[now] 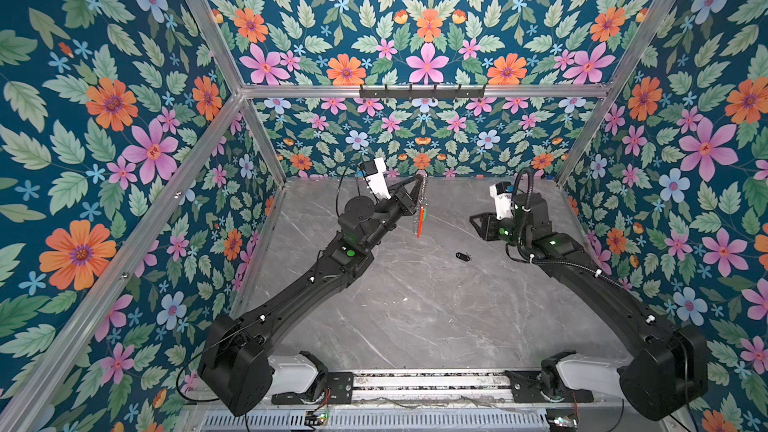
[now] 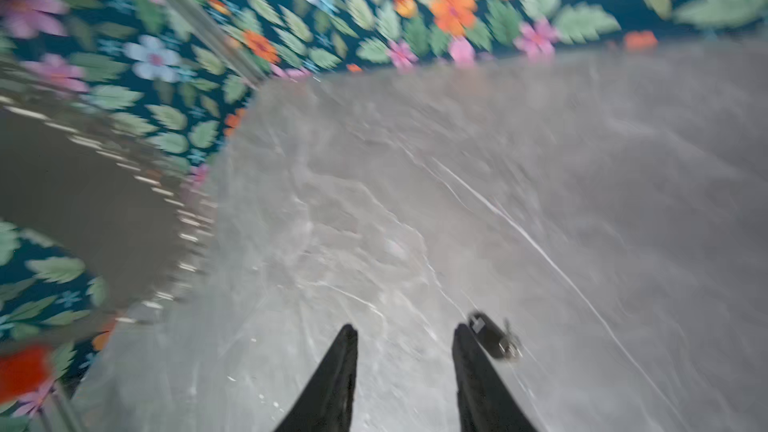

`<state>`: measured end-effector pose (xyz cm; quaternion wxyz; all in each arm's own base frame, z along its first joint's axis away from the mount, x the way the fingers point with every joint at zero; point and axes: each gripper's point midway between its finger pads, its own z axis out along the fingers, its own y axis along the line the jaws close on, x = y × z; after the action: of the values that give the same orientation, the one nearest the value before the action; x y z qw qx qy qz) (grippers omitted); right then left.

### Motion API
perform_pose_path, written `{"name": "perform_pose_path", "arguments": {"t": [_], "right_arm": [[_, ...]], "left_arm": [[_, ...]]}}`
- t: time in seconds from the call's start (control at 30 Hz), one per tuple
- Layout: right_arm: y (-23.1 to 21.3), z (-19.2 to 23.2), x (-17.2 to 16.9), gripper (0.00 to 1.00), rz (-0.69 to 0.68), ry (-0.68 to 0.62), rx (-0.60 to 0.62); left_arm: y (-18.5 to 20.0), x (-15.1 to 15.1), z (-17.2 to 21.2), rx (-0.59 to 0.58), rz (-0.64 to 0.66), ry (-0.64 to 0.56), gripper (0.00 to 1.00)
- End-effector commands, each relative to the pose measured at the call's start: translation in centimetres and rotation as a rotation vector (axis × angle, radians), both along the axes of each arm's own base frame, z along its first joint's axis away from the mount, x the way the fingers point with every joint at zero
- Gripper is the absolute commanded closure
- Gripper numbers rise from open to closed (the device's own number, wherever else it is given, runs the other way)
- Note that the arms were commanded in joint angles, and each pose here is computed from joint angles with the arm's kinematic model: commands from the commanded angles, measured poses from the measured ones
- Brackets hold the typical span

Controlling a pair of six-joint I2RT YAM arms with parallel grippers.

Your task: Put the keys on the keyring

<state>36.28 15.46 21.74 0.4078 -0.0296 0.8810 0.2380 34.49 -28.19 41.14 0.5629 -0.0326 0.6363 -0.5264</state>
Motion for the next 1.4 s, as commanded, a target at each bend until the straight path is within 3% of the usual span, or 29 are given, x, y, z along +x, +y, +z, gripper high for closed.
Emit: {"name": "perform_pose_path", "arguments": {"t": [0.0, 0.4, 0.47, 0.7, 0.83, 1.37], "right_arm": [[-2.2, -3.6, -0.2, 0.60, -0.108, 0.086, -0.024], [-0.2, -12.4, 2.6, 0.59, -0.053, 0.374, -0.052], [-0.2, -14.7, 2.4, 0.59, -0.070, 0.448, -0.067], [-0.5, -16.7, 1.7, 0.68, -0.185, 0.541, -0.097], [-0.4, -17.2, 1.6, 0.68, -0.204, 0.537, -0.193], [0.0, -18.9, 2.2, 0.70, -0.190, 0.571, -0.248]], "left_arm": [[0.8, 0.5, -0.6, 0.064, 0.063, -0.007, 1.00], [1.7, 0.2, -3.9, 0.173, 0.098, 0.051, 1.00], [1.7, 0.2, -4.0, 0.181, 0.094, 0.052, 1.00], [0.5, 0.6, -4.8, 0.200, 0.055, 0.055, 1.00], [0.1, 0.7, -4.9, 0.208, 0.043, 0.052, 1.00], [-0.3, 0.6, -5.2, 0.223, 0.024, 0.039, 1.00]]}}
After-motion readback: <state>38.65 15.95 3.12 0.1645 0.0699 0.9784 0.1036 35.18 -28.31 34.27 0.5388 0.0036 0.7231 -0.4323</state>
